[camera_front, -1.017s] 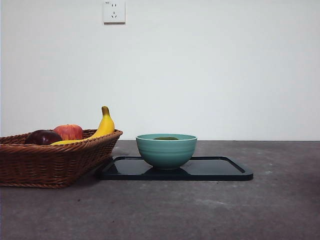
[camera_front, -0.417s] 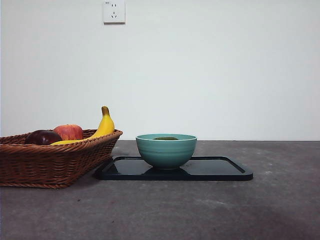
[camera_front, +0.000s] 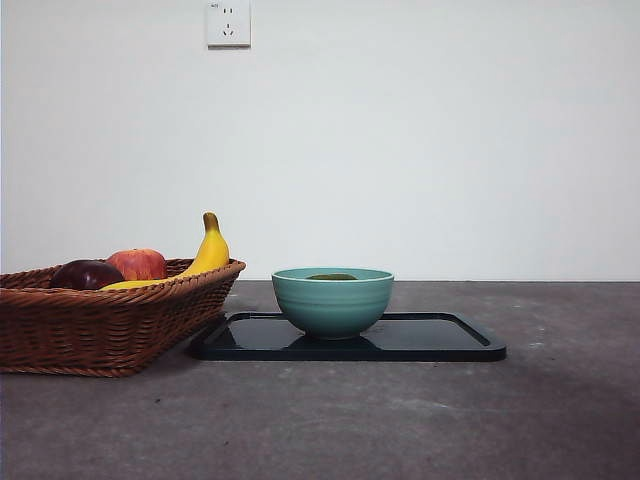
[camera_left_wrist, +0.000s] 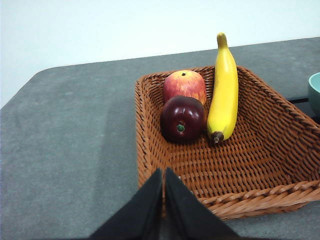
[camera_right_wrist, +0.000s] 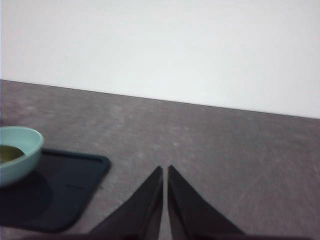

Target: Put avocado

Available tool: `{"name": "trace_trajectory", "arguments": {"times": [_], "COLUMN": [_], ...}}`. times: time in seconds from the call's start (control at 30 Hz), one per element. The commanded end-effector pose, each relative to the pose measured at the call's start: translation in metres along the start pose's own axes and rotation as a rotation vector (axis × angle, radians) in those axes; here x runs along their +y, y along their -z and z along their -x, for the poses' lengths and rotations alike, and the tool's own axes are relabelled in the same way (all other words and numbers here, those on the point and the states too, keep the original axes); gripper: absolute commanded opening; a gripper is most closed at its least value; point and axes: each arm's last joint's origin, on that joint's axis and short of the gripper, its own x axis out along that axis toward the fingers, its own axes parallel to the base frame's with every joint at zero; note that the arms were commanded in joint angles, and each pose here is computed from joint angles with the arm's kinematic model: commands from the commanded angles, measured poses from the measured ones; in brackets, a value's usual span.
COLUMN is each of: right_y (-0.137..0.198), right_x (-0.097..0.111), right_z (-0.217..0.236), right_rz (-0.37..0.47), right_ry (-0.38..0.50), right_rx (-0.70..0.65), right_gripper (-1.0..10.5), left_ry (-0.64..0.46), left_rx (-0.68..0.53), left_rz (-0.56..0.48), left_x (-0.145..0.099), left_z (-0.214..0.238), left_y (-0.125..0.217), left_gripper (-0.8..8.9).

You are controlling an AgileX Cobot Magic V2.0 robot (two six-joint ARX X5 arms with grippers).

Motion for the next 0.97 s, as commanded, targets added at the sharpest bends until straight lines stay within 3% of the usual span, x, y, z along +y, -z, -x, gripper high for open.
{"name": "trace_trajectory", "arguments": {"times": [0.03,0.47,0.6,0.97], "right_y": [0.007,0.032,0.031,0.03], "right_x": [0.0,0.001,0.0,0.0], "right_z": [0.0,0.0,0.0,-0.001], "right_rz": [-0.003,-0.029,-0.077,-0.074], "right_ry": [0.009,0.004,0.015,0.017], "right_rx": [-0.007,0.175,0.166,0.152], "right_gripper": [0.1,0.1,0.1,0.1], "left_ry": [-0.002,-0.002,-0.002,-0.002], "left_rx": [0.026,0.026,0.026,0.026], "left_rz": [0.01,0.01,0.01,0.01], "left_x": [0.0,0.0,0.0,0.0], "left_z": [-0.002,-0.002,-0.002,-0.002], "left_y": [0.007,0.007,0.007,0.007], "left_gripper": [0.09,0.09,0.09,0.09]}}
